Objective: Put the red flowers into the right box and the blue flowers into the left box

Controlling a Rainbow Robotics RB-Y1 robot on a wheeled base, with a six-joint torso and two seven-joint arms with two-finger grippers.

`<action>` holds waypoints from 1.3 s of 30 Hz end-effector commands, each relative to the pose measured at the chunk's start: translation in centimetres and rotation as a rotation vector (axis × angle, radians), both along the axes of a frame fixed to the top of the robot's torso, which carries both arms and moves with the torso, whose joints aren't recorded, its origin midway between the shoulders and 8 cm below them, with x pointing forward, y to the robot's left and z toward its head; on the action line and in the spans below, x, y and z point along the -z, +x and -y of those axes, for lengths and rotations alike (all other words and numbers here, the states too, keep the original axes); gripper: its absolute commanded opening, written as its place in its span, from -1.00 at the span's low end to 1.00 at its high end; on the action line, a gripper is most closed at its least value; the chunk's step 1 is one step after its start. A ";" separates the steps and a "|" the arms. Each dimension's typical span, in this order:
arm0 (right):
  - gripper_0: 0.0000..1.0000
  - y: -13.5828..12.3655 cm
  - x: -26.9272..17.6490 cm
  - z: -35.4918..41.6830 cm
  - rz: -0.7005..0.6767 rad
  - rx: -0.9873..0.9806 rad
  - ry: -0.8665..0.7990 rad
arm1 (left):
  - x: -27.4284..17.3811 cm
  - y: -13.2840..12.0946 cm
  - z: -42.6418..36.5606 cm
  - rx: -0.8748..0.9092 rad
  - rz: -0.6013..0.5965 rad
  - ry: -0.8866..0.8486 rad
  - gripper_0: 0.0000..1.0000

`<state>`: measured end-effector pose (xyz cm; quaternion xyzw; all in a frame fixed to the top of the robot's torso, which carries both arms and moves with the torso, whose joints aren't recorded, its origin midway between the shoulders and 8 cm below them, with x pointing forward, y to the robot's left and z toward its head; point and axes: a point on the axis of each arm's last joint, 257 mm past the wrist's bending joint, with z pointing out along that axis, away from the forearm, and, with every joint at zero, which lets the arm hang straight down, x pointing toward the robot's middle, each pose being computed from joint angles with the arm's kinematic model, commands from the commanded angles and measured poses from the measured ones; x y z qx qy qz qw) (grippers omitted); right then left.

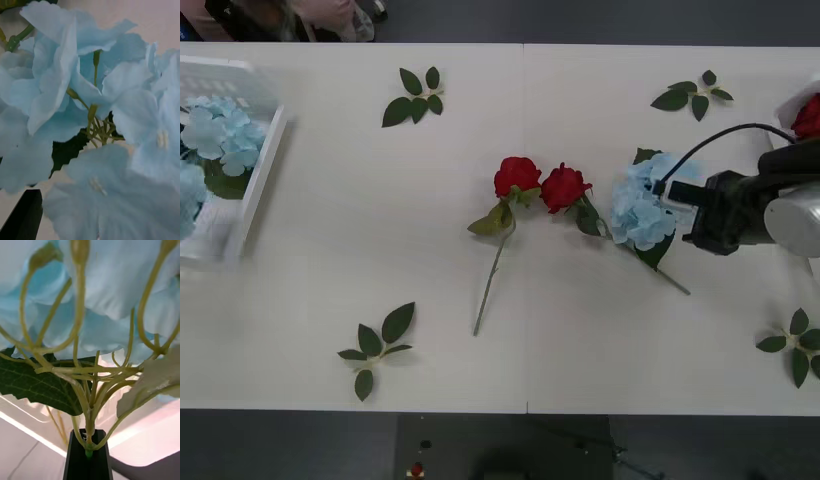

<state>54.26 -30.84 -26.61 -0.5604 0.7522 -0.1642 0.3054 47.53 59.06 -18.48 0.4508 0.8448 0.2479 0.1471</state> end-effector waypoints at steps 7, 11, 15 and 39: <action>0.50 3.8 0.5 -0.9 0.057 0.049 0.004 | -3.2 2.7 -4.0 -0.087 0.130 0.033 0.26; 0.50 5.3 1.0 -0.5 0.070 0.079 0.009 | -3.1 3.2 -2.5 -0.079 0.139 -0.014 0.93; 0.50 6.5 1.1 0.0 0.080 0.102 0.010 | -4.0 3.6 0.2 -0.070 0.163 -0.125 1.00; -1.00 8.4 0.8 -0.2 0.028 0.161 0.118 | -1.6 6.9 40.1 0.329 0.082 -1.134 1.00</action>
